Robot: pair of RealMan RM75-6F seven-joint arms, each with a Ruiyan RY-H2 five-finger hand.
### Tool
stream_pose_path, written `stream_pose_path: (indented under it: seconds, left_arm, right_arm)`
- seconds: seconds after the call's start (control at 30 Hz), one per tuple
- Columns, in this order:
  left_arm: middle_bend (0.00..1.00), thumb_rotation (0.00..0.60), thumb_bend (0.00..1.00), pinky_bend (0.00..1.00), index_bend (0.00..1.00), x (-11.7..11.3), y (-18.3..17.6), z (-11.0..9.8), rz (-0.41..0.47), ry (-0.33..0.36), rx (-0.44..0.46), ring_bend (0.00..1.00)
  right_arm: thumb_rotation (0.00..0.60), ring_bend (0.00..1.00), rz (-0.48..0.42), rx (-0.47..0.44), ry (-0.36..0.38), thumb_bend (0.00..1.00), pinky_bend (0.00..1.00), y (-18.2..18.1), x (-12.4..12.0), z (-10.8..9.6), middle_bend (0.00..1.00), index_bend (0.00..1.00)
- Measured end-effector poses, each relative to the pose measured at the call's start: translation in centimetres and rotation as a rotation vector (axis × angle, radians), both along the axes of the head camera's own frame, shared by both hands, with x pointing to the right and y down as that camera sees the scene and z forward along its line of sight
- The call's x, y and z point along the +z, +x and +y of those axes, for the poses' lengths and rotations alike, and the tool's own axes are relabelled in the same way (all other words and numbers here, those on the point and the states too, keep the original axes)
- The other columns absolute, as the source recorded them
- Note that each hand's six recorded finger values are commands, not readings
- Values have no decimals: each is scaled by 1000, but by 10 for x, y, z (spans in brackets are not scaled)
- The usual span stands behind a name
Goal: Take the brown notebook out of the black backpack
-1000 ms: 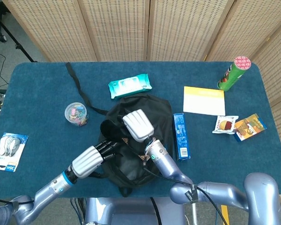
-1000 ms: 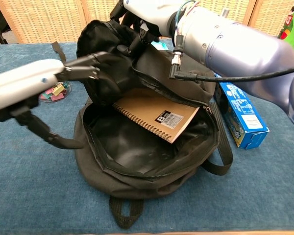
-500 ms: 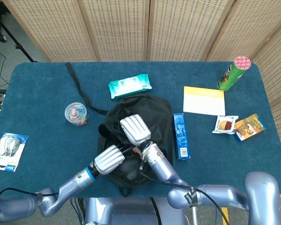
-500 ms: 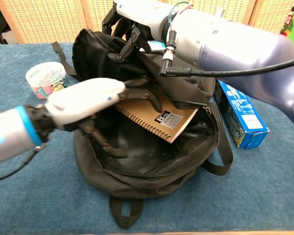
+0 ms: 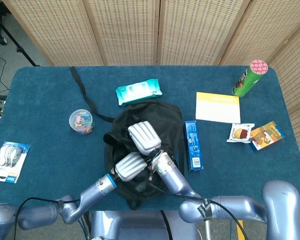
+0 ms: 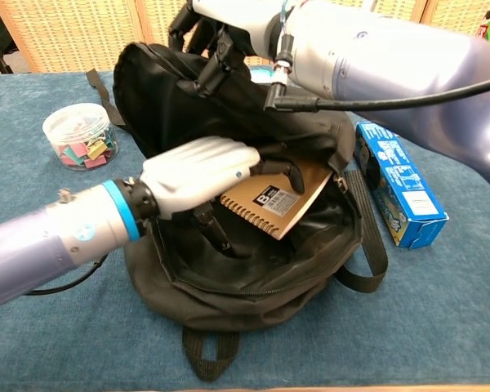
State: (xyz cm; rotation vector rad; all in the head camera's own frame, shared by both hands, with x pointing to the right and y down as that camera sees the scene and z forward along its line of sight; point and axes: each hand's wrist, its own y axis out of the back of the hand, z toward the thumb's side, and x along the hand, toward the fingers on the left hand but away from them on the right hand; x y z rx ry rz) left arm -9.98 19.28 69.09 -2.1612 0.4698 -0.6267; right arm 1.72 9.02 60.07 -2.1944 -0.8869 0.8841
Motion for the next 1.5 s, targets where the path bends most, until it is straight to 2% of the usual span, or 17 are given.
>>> stream_pose_path:
  seconds: [0.23,0.57,0.67,0.8,0.9,1.07,1.17,1.23,1.3,1.5]
  left_arm:
    - [61,600,124,142,321,10,8,-6,-19,47,-17,86]
    - [61,600,231,142,324,16,14,-11,-25,52,-39,86]
    - [61,600,310,142,325,19,15,-10,-36,52,-40,86]
    - [61,600,512,142,324,23,18,-9,-52,50,-41,85]
    - [61,600,625,142,324,24,19,-9,-57,54,-45,85]
    - [68,600,636,163,331,23,20,-11,-50,58,-56,86]
    - [178,600,635,280,405,22,20,-12,-44,65,-65,141]
    - [334,600,631,374,561,20,19,-13,-34,74,-78,259]
    - [436,600,624,433,674,18,18,-15,-19,86,-95,343]
    - [540,600,615,504,733,15,12,-18,20,100,-123,438]
  right_arm:
    - [600,702,-4,7,2,464,759,0,-2,-2,690,657]
    - [600,702,0,11,7,465,759,4,-1,-4,690,657]
    - [600,702,2,11,11,463,759,5,-2,-5,690,656]
    - [600,702,2,15,14,465,760,7,-3,-7,690,656]
    - [600,702,1,17,15,465,759,8,-4,-8,690,657]
    - [600,702,1,22,19,465,759,11,-5,-10,690,657]
    - [600,702,2,23,21,466,760,12,-5,-10,690,657]
    - [600,702,3,25,23,466,760,13,-6,-11,690,657]
    - [600,702,3,28,25,466,760,15,-6,-12,690,657]
    - [600,702,9,40,28,466,760,19,-4,-14,690,657]
